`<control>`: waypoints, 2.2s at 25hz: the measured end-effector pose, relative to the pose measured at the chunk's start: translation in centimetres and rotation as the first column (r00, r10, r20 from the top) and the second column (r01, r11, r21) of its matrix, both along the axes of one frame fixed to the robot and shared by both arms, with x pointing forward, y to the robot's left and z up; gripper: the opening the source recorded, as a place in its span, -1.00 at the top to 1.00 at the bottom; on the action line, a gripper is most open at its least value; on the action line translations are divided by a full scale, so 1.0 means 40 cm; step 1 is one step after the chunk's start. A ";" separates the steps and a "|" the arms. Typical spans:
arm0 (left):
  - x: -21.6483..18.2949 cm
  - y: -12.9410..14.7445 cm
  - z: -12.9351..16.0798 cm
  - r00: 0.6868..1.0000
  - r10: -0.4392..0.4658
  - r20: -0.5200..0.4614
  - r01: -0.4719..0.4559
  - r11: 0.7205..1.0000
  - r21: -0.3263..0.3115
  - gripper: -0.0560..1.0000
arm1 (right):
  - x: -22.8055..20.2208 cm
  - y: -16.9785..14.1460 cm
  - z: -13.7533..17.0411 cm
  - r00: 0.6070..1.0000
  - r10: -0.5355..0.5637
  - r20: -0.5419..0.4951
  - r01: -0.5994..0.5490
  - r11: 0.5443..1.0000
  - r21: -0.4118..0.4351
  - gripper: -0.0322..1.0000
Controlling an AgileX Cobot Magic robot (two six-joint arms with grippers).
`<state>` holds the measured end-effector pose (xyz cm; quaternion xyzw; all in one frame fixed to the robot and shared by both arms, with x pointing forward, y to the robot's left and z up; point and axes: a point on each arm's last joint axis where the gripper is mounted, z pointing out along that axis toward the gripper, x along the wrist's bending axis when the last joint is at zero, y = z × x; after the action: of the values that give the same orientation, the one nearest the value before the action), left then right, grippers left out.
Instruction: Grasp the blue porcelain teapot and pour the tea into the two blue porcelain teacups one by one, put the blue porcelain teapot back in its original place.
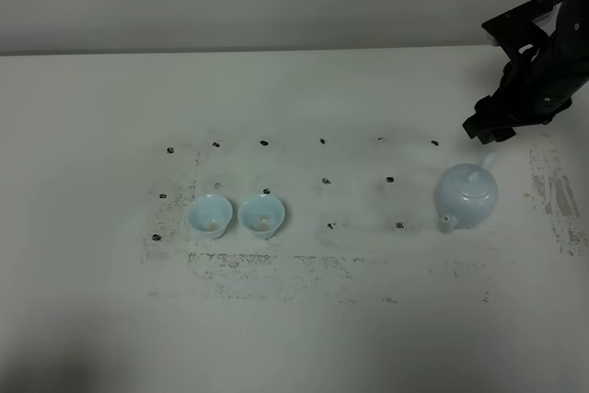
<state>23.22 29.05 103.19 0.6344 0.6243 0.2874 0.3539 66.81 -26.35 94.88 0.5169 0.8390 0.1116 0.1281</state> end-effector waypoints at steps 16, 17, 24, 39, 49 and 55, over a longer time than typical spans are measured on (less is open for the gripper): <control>0.000 0.000 0.000 1.000 0.000 0.000 0.000 1.000 0.000 -0.54 | -0.018 -0.038 -0.039 0.989 -0.060 -0.138 0.058 0.998 -0.017 -0.14; 0.000 0.000 0.000 1.000 0.000 0.000 0.000 1.000 0.000 -0.54 | -0.021 -0.039 -0.040 0.986 -0.071 -0.151 0.069 0.997 -0.017 -0.14; 0.000 0.000 0.000 1.000 0.000 0.000 0.000 1.000 0.000 -0.54 | -0.036 -0.029 -0.042 0.965 -0.130 -0.230 0.143 0.989 0.041 -0.14; 0.000 0.000 0.000 1.000 0.000 0.000 0.000 1.000 0.000 -0.54 | -0.036 -0.021 -0.040 0.960 -0.147 -0.237 0.171 0.982 0.085 -0.14; 0.000 0.000 0.000 1.000 0.000 0.000 0.000 1.000 0.000 -0.54 | -0.030 -0.051 -0.040 0.967 -0.162 -0.197 0.166 0.986 0.004 -0.14; 0.000 0.000 0.000 1.000 0.000 0.000 0.000 1.000 0.000 -0.54 | -0.042 -0.056 0.006 0.966 -0.178 -0.185 0.181 0.984 -0.005 -0.14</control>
<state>23.22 29.05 103.19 0.6344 0.6243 0.2874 0.3539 65.13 -28.57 95.13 0.5996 0.7964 0.0559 0.0563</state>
